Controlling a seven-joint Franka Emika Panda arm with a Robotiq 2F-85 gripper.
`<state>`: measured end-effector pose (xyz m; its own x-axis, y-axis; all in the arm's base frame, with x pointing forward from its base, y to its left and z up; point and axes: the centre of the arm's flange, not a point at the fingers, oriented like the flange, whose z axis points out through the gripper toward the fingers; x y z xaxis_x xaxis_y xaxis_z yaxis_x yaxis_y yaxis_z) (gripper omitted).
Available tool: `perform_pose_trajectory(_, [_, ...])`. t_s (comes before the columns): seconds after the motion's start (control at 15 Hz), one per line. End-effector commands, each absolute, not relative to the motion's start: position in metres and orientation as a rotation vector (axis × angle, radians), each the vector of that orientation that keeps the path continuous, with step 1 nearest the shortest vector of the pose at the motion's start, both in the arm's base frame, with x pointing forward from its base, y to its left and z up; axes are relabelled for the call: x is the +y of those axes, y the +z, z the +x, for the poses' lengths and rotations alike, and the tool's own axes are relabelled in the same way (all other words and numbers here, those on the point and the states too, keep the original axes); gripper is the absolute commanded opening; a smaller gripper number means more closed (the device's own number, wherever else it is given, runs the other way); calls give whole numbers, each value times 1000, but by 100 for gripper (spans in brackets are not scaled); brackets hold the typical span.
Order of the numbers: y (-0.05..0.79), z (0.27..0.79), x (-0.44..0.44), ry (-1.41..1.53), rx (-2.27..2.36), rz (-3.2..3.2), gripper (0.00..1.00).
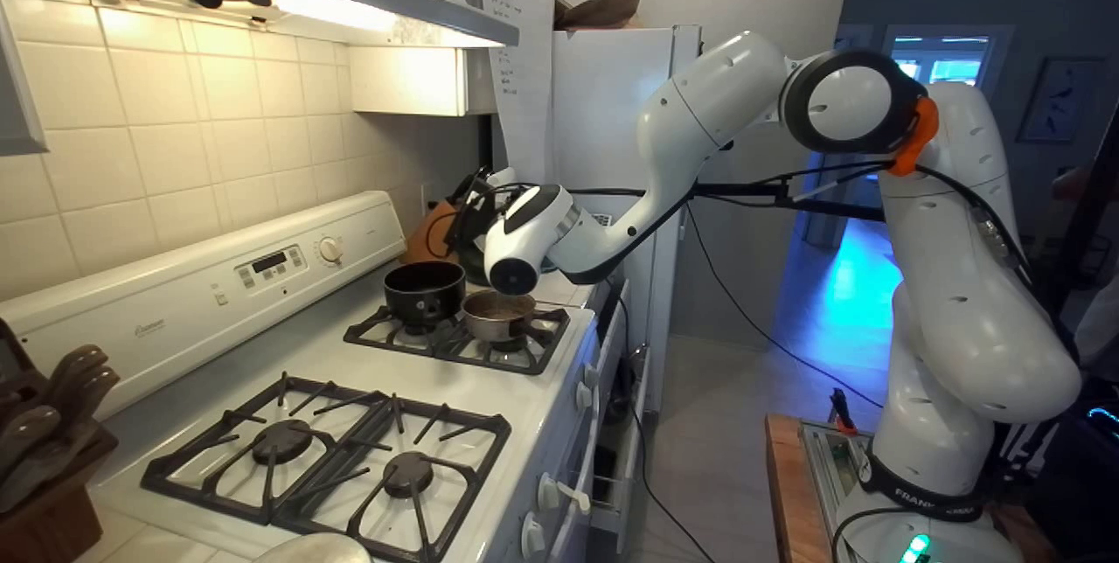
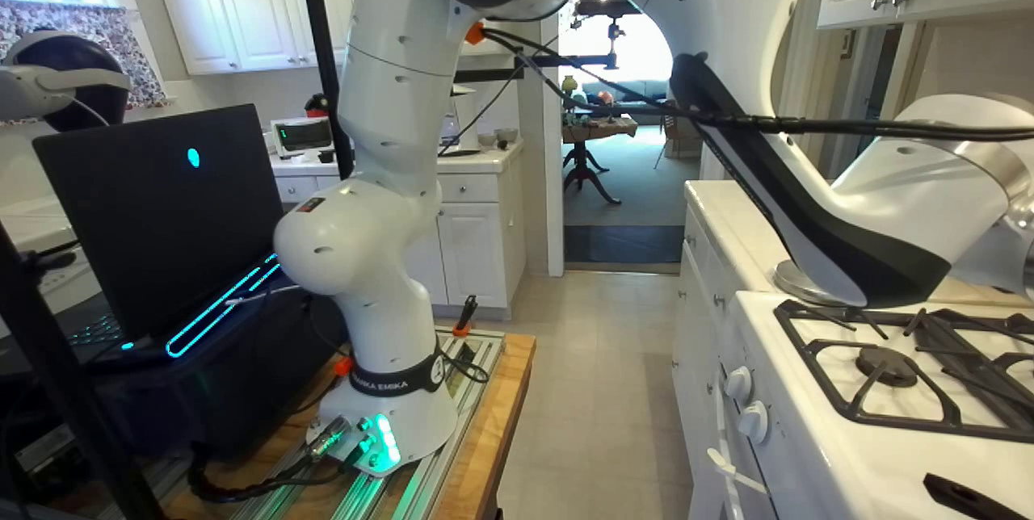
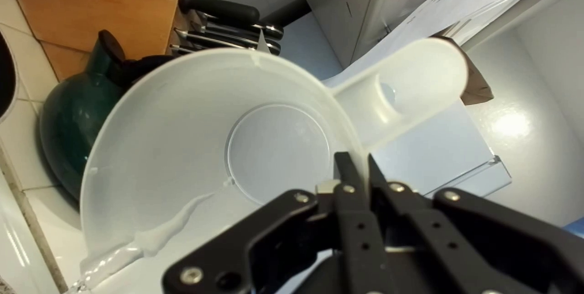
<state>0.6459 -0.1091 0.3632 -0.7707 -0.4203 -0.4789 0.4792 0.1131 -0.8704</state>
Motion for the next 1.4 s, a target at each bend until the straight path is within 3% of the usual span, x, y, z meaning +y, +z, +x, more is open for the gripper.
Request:
perform_pose_trajectory(0.0, [373,638,-110,-1739,1681,61,1])
perform_pose_trajectory(1.33, [374,643,-114,-1594,1760,376,1])
